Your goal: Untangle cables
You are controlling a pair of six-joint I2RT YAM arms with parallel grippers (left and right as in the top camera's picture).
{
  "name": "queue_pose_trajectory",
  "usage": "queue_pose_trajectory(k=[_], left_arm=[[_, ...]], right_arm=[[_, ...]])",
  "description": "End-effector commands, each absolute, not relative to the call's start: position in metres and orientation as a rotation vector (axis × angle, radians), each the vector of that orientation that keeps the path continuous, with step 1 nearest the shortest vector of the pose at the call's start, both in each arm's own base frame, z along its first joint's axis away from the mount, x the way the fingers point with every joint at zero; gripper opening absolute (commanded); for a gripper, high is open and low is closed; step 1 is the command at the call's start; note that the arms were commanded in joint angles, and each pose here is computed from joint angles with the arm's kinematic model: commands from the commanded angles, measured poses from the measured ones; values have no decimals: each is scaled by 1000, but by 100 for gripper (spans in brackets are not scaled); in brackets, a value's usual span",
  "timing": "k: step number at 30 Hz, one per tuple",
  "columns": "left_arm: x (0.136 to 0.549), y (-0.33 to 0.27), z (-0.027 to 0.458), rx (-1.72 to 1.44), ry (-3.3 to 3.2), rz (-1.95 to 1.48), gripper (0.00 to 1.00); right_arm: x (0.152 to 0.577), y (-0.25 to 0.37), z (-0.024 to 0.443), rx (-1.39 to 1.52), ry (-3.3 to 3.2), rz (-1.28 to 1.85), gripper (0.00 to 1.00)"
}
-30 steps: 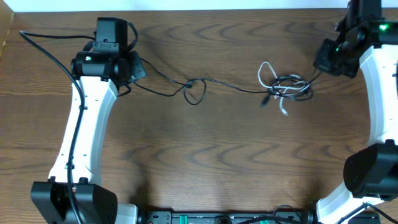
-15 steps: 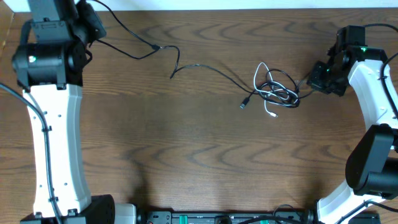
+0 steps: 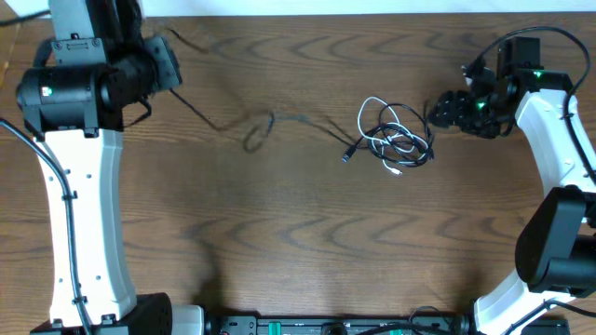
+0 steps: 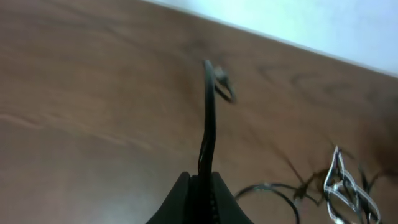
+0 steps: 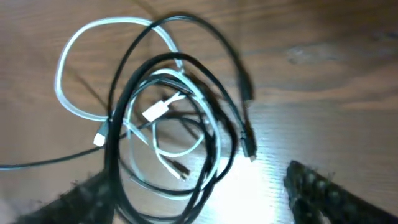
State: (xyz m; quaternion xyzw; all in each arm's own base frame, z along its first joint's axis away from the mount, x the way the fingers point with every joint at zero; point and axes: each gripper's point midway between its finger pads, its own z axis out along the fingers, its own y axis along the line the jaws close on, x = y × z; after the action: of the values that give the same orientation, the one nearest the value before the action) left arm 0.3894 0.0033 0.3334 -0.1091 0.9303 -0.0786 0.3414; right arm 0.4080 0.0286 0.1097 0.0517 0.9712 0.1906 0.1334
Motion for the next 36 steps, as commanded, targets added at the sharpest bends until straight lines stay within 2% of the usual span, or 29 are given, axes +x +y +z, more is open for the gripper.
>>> queue_pose_trajectory(k=[1,11,15,19,27,36], left_arm=[[381,-9,305,-188,2515,-266,8],[362,-27,236,-91,2703,-330,17],[357,-42,221,36,2736,-329,37],[357,-50,211,76,2744,-320,47],[356,-77,194,169,2790,-360,48],[362,-157,136,446,2872,-452,48]], right_arm=[[407,45,116,10,2786,664,86],[412,50,153,-82,2765,647,87],[417,50,160,-81,2746,642,89],[416,52,160,-76,2750,650,89],[413,73,158,-170,2757,633,88],[414,81,158,-199,2755,613,88]])
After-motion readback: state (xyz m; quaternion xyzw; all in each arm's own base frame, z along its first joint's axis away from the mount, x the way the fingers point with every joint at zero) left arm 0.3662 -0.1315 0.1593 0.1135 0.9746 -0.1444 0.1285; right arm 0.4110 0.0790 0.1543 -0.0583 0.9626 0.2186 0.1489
